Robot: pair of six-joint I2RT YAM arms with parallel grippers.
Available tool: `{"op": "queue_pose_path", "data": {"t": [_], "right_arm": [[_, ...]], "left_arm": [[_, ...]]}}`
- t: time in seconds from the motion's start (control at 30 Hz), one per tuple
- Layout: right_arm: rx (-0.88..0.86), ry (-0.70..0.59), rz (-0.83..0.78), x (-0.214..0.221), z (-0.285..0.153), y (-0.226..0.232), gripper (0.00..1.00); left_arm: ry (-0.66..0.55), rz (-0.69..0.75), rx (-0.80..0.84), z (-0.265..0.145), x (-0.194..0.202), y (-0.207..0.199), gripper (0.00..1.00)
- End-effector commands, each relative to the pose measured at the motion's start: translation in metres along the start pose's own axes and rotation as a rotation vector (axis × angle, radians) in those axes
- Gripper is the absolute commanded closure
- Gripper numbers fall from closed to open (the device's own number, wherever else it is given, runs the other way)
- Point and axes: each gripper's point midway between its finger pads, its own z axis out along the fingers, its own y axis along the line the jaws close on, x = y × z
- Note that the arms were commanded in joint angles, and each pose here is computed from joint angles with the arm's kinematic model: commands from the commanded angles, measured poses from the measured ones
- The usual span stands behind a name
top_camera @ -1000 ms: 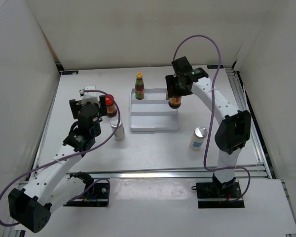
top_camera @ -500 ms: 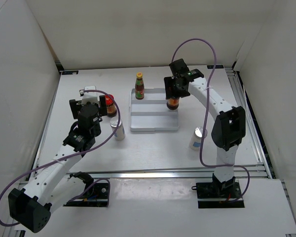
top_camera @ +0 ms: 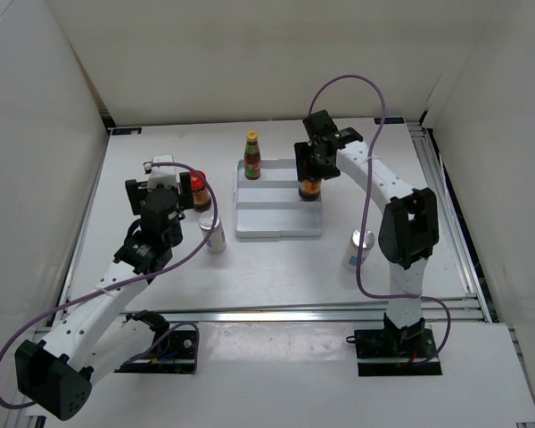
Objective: Organize the condiment bottles
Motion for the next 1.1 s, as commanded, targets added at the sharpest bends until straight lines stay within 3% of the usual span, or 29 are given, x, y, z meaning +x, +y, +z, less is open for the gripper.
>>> {"op": "queue_pose_path", "data": {"t": [0.0, 0.37, 0.73, 1.07], "right_arm": [[-0.026, -0.095, 0.029, -0.024, -0.002, 0.007, 1.00], [-0.014, -0.048, 0.042, -0.011, 0.014, 0.006, 0.97], [0.007, -0.115, 0.051, -0.029, 0.002, 0.002, 1.00], [0.021, -0.097, 0.058, -0.024, 0.011, 0.001, 1.00]], "left_arm": [[-0.021, -0.029, -0.009, -0.002, -0.012, 0.002, 0.00], [-0.021, -0.029, -0.009, -0.002, -0.012, 0.002, 0.00], [-0.028, -0.036, -0.009, -0.003, -0.014, 0.004, 0.00], [-0.028, -0.036, -0.018, -0.003, -0.014, 0.005, 0.00]]}}
